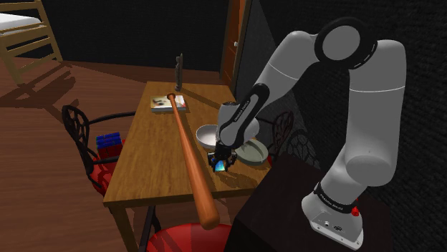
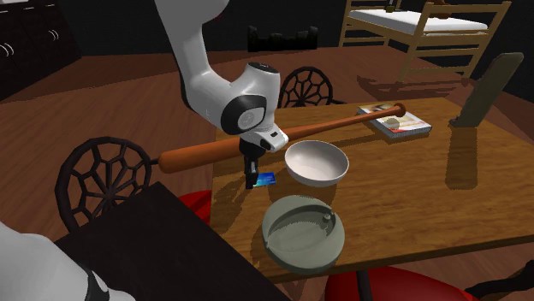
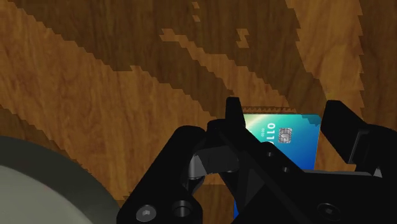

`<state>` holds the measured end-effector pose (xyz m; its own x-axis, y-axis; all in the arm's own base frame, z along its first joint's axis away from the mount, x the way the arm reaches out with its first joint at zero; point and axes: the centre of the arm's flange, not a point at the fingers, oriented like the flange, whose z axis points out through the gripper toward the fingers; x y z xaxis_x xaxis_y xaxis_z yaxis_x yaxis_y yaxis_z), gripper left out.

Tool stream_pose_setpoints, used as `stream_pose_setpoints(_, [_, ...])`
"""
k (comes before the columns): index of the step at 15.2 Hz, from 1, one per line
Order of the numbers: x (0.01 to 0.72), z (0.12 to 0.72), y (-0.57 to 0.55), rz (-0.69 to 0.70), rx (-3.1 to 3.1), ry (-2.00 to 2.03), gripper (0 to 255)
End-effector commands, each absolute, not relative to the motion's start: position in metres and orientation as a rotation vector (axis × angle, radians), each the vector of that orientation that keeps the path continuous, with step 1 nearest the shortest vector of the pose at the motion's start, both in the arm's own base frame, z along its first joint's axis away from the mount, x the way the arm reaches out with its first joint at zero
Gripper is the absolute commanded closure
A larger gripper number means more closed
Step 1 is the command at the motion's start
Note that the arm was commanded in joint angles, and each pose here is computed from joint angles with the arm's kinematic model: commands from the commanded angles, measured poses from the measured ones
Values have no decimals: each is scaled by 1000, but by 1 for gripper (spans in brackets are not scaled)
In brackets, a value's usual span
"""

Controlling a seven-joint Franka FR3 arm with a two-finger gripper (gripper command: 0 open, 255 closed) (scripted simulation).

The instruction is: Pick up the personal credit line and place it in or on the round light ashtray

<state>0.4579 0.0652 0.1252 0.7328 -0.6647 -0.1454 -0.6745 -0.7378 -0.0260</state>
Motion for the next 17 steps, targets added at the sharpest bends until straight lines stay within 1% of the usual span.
stream_pose_setpoints(1, [458,124,67,192,-2853,1097,255])
stream_pose_setpoints(17, [459,203,67,192,-2853,1097,255])
